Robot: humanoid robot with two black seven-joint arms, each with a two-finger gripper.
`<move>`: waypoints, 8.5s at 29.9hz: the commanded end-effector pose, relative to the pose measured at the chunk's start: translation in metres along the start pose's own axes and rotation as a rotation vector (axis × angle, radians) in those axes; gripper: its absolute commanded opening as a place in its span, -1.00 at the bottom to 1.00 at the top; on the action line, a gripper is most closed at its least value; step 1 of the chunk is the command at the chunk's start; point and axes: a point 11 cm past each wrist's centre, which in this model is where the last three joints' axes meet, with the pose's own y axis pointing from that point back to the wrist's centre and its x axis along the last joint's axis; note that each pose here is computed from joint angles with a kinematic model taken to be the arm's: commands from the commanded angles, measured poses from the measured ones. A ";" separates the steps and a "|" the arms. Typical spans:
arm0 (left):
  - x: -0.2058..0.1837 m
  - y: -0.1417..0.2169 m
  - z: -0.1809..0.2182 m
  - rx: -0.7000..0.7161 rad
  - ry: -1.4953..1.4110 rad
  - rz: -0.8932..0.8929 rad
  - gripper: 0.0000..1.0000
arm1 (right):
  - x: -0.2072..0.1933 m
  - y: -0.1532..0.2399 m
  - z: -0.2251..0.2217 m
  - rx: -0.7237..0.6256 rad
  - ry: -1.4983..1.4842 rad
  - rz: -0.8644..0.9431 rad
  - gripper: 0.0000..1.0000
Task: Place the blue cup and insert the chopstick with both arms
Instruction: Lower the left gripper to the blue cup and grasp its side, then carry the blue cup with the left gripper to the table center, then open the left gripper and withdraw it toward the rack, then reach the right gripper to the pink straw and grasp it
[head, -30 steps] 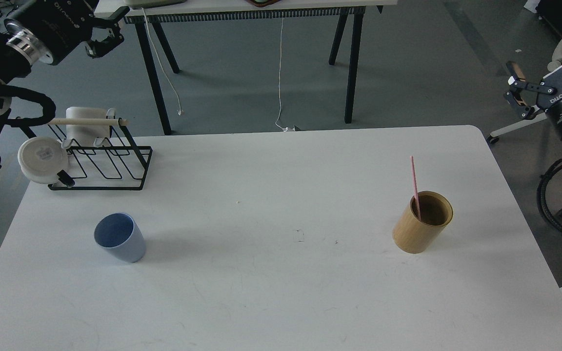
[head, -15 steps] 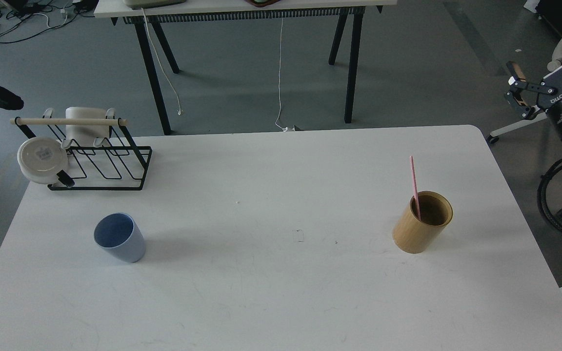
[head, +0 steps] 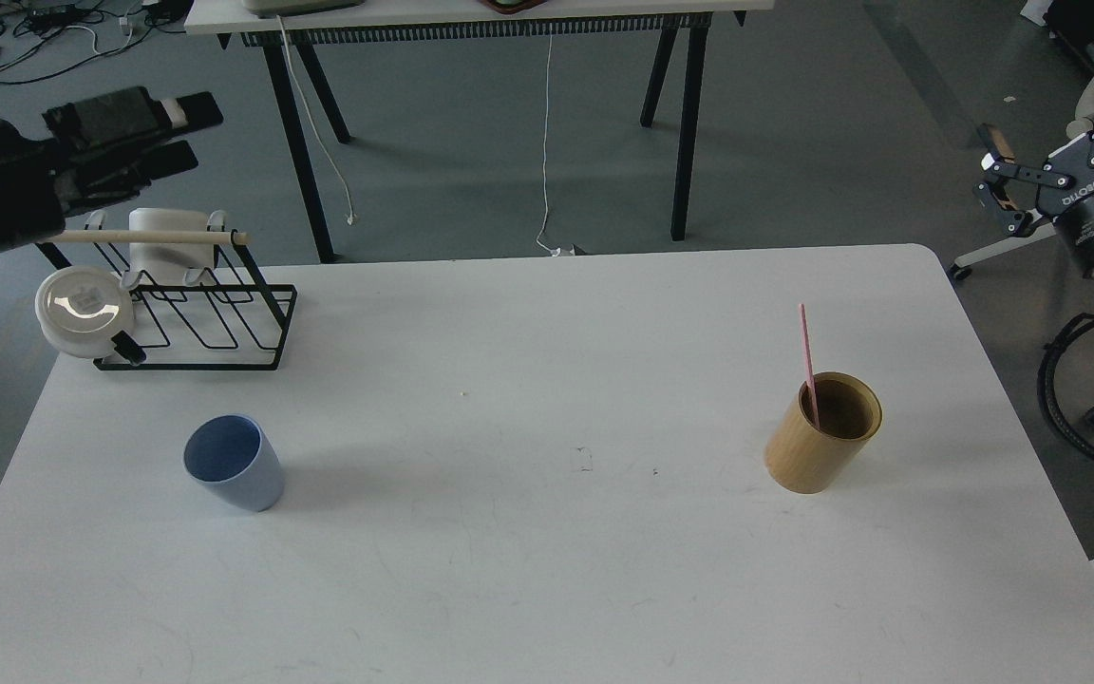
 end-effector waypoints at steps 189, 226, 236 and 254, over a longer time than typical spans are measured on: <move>-0.130 -0.197 0.062 -0.174 -0.376 -0.353 0.84 | 0.081 0.042 -0.036 0.066 0.075 0.258 0.98; -0.009 -0.142 0.056 -0.323 0.312 0.159 1.00 | 0.037 0.003 -0.081 -0.098 0.510 -0.007 0.98; -0.007 -0.139 0.050 -0.321 0.339 0.188 1.00 | -0.008 -0.001 -0.090 -0.226 0.834 -0.250 0.98; 0.016 -0.142 0.072 -0.312 0.149 0.148 1.00 | -0.067 0.053 0.039 -0.630 1.297 -0.848 0.98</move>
